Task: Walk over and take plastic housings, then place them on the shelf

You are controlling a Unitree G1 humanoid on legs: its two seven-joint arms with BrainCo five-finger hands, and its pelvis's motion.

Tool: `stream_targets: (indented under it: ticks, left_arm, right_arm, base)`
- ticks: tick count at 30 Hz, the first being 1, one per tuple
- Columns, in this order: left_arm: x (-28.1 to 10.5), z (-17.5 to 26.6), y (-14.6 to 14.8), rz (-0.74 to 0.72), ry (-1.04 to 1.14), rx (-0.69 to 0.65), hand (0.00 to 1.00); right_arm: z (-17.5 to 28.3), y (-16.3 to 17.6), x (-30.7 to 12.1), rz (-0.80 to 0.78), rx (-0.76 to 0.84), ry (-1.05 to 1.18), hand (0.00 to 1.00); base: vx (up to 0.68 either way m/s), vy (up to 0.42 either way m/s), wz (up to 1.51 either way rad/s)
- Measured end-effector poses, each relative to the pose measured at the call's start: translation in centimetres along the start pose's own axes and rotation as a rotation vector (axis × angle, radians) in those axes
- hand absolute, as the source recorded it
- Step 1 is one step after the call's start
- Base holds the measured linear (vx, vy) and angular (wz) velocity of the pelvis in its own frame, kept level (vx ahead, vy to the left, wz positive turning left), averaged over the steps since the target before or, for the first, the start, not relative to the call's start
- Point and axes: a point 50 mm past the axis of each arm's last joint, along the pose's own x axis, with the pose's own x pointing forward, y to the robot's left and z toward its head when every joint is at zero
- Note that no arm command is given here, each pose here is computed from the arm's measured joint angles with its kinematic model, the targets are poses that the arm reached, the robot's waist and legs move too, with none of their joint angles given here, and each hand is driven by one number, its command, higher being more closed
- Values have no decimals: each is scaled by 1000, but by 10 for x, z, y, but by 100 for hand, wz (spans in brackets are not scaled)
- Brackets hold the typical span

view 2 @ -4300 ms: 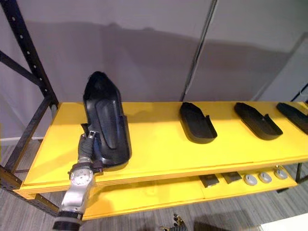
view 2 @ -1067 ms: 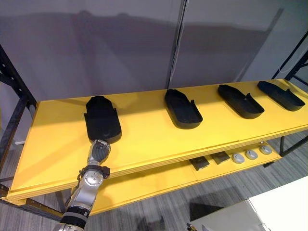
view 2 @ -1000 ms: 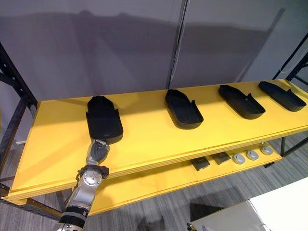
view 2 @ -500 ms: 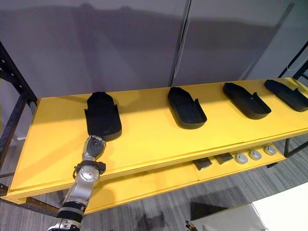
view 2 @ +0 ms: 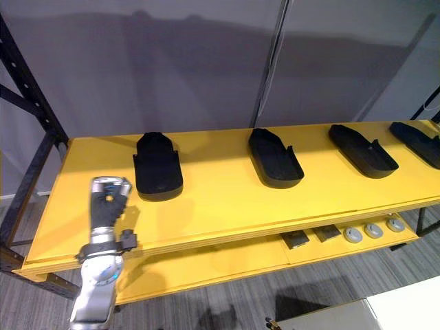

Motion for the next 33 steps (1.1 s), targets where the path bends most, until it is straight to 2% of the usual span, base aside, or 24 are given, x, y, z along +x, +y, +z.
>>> stream_targets:
  ticks: [2,3,4,7,10,12,13,18,21,33]
  left_arm:
    - [-3,0,21,93,5,16,100]
    - [-9,-7,46,199,45,42,100]
    - [-13,-11,56,248,70,57,100]
    - [-39,-35,98,415,242,122,100]
    - [-67,-76,110,413,494,183,100]
    - [-88,-102,113,383,659,174,100]
    - [-103,-117,111,359,760,165,0]
    - [-172,-163,104,265,1150,153,0]
    - [-197,-172,98,217,1269,136,0]
    - [-229,-189,58,42,1462,44,0]
  right_arm:
    - [-1,1,-1,1,-1,4,0]
    - [-2,1,-1,1,-4,5,0]
    - [-1,1,-1,1,-5,4,0]
    - [1,1,-1,-4,-5,-9,0]
    - [8,4,0,6,-24,-36,0]
    - [15,7,1,19,-43,-59,0]
    - [18,8,1,29,-49,-71,0]
    - [25,23,2,64,-21,-96,0]
    - [26,31,2,78,-6,-98,0]
    - [27,23,5,44,21,-86,0]
  base:
    - [-40,0,25]
    - [-30,3,23]
    - [-20,5,19]
    - [-8,12,11]
    - [-36,19,12]
    - [-44,17,-2]
    - [-32,16,-1]
    - [9,26,4]
    - [26,59,10]
    - [8,16,-1]
